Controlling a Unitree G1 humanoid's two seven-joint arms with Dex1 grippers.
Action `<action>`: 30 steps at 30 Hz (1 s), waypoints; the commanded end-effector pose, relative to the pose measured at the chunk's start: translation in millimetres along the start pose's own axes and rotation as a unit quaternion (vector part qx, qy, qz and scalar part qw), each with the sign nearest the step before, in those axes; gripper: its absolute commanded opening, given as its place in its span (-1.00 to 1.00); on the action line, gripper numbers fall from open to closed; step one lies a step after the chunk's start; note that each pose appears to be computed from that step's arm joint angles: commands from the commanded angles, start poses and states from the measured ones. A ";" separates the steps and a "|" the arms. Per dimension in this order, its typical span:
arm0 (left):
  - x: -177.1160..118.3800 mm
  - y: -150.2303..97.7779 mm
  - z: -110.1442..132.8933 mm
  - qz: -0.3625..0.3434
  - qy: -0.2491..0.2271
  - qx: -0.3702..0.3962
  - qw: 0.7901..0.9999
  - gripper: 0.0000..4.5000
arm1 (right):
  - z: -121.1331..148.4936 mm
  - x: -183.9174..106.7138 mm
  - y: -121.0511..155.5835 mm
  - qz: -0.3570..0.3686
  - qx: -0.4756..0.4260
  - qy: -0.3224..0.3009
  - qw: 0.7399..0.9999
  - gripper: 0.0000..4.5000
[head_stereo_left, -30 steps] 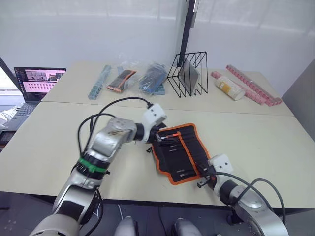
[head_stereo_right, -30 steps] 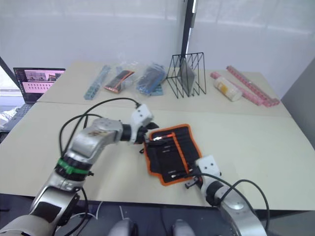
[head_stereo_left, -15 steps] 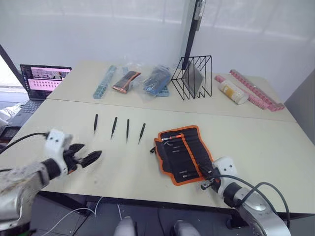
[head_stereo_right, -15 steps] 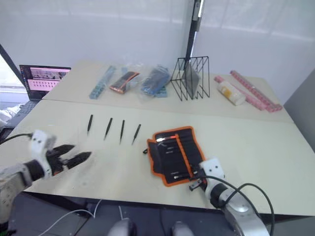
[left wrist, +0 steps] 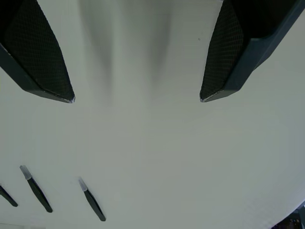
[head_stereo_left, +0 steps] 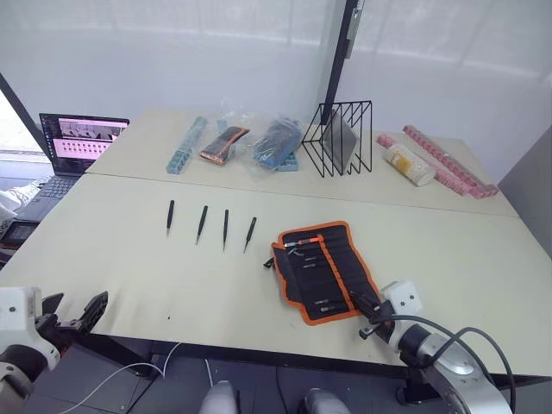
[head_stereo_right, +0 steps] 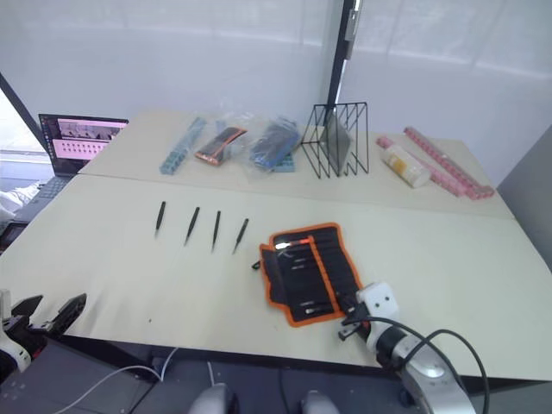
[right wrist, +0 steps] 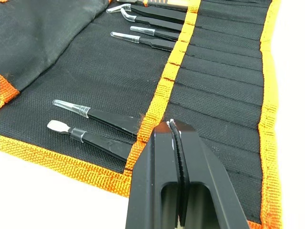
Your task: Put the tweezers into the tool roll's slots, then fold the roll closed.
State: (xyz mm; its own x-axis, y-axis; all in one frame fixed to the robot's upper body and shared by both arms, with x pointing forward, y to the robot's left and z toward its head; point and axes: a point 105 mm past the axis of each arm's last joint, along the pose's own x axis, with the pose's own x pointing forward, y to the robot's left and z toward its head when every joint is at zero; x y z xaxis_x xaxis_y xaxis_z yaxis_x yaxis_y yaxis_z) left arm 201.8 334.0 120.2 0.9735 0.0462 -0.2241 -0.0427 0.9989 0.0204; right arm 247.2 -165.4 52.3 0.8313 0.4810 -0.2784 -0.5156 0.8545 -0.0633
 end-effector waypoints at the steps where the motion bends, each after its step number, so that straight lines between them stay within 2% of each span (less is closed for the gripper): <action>1: 13.2 -6.1 6.2 -0.009 -0.010 0.011 1.000 0.98 | -19.8 -1.7 -4.6 -0.009 0.016 0.040 0.999 -1.00; 5: 46.9 -16.3 5.1 -0.021 0.005 0.024 0.999 0.98 | -17.5 0.1 -2.8 -0.011 0.016 0.037 0.999 -1.00; 10: 92.1 -25.6 4.9 0.002 0.027 0.062 0.998 0.98 | -19.2 -1.8 2.8 -0.013 0.011 0.043 0.999 -1.00; 14: 131.3 -53.1 20.1 -0.020 0.016 0.047 0.999 0.98 | -19.0 -3.9 3.5 -0.024 0.014 0.043 0.999 -1.00; 18: 163.2 -59.7 19.1 -0.001 0.043 0.043 0.998 0.98 | -15.9 -2.8 2.3 -0.032 0.011 0.037 0.999 -1.00; 22: 188.3 -70.0 9.3 0.007 0.082 0.023 0.996 0.98 | -11.6 -2.2 1.1 -0.041 0.013 0.029 0.999 -1.00; 26: 196.9 -74.2 -1.5 0.005 0.101 0.021 0.995 0.98 | -8.1 -2.2 -0.8 -0.048 0.012 0.023 0.999 -1.00; 30: 202.8 -80.3 -6.9 -0.010 0.105 0.018 0.994 0.47 | -4.8 -1.1 -0.6 -0.049 0.012 0.019 0.999 -1.00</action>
State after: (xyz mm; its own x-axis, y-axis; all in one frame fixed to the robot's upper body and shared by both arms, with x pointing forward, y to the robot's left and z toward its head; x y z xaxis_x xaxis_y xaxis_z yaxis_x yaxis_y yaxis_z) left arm 406.4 268.3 92.9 0.9382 0.0497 -0.3426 -0.0310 0.9977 0.0599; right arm 248.9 -164.3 58.5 0.8759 0.4067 -0.2595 -0.4401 0.8940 -0.0843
